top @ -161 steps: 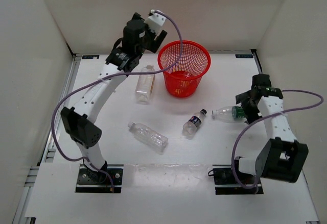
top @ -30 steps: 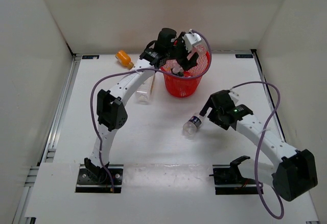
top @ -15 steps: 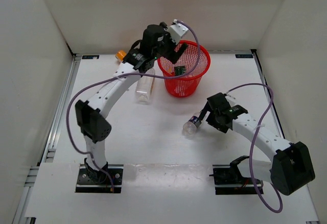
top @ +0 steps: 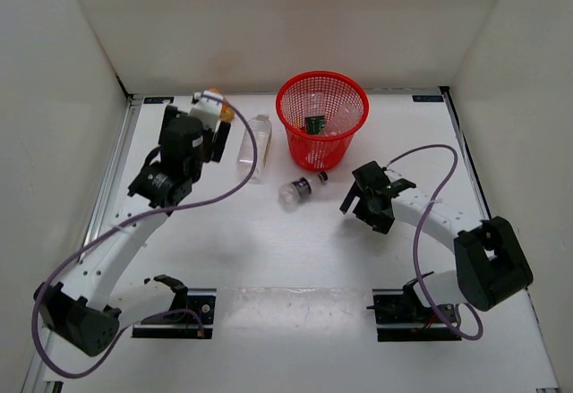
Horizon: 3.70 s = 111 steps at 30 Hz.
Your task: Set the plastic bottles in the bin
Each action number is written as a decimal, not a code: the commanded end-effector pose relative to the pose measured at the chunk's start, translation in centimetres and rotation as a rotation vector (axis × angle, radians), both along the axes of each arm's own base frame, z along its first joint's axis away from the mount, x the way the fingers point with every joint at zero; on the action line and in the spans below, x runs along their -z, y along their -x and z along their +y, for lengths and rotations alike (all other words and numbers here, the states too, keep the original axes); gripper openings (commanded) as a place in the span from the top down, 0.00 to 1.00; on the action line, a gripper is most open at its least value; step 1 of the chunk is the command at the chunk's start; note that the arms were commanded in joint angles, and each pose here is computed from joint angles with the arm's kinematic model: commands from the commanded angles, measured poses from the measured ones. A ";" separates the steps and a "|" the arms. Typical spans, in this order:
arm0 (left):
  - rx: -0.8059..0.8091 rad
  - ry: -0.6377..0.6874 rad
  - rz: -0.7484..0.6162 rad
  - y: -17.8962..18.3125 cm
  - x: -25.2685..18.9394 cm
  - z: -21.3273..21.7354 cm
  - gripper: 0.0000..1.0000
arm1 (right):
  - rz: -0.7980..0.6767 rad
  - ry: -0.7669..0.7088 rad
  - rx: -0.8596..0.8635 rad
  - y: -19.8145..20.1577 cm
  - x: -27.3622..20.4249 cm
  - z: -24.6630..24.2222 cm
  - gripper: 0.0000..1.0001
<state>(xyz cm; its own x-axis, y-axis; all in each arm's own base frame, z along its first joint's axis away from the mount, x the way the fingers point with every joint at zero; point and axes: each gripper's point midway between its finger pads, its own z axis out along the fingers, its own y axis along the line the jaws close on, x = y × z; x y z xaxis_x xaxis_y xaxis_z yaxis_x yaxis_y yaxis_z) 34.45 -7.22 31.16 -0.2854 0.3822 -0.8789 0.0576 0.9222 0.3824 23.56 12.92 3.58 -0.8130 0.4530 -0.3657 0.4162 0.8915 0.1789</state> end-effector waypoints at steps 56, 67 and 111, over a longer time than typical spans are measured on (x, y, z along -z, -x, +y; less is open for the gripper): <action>1.438 -1.096 0.365 -4.9 28.0 -25.0 0.46 | -0.363 0.115 -0.048 2.4 -5.4 -5.2 0.01; 1.307 -0.918 0.374 -3.4 24.1 -24.5 0.90 | -0.388 0.123 -0.043 2.1 -6.1 -5.4 0.01; 0.874 0.022 -0.048 -12.2 -6.7 -30.9 0.00 | -0.442 0.046 -0.145 1.5 -9.5 -3.6 0.01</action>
